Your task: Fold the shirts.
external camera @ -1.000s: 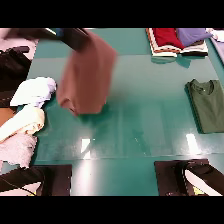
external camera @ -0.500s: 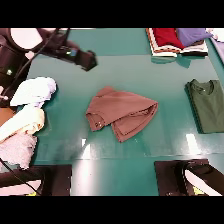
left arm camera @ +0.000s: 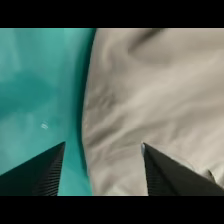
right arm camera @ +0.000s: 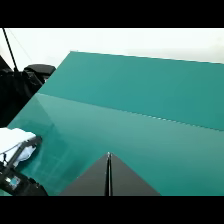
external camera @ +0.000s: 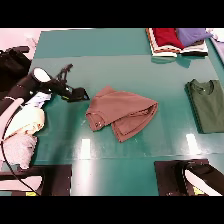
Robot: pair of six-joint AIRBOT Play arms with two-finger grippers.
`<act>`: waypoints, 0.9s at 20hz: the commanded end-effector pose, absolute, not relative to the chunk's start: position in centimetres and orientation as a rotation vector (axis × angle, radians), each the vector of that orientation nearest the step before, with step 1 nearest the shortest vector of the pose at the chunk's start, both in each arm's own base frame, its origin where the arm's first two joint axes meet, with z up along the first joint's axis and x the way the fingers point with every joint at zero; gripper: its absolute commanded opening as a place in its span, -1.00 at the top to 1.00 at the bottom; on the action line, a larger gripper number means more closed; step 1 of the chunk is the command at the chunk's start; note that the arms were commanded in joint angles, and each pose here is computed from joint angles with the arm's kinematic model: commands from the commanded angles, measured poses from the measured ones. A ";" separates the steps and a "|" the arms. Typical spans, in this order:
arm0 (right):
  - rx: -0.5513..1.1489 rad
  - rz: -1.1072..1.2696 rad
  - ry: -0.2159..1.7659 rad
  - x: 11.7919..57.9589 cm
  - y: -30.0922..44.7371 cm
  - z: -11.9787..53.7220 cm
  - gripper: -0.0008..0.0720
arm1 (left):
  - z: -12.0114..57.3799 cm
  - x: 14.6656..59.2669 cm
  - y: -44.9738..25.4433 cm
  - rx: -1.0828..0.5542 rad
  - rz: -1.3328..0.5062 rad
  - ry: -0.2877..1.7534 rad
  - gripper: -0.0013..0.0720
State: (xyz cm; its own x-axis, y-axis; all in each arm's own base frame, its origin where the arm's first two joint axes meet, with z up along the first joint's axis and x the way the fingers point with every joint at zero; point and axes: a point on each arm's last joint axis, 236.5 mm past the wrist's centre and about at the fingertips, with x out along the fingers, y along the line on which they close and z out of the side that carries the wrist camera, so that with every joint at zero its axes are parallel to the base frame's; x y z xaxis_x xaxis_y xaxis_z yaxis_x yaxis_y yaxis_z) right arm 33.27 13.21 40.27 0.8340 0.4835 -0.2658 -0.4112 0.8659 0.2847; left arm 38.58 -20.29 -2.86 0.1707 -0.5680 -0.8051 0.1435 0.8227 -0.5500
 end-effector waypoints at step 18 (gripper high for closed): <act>0.423 0.253 1.208 28.2 8.6 5.9 -0.51 | 8.0 45.2 -20.3 -0.250 -0.636 1.058 0.89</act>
State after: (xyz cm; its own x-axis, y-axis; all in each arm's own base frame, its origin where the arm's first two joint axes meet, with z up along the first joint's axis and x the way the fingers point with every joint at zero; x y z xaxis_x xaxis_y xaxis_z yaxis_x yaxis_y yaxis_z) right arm 31.31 9.01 15.52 0.5058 0.3911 -0.7689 -0.1113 0.9135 0.3914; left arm 44.50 -21.18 6.59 0.3015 -0.6188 -0.7254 0.3389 0.7807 -0.5251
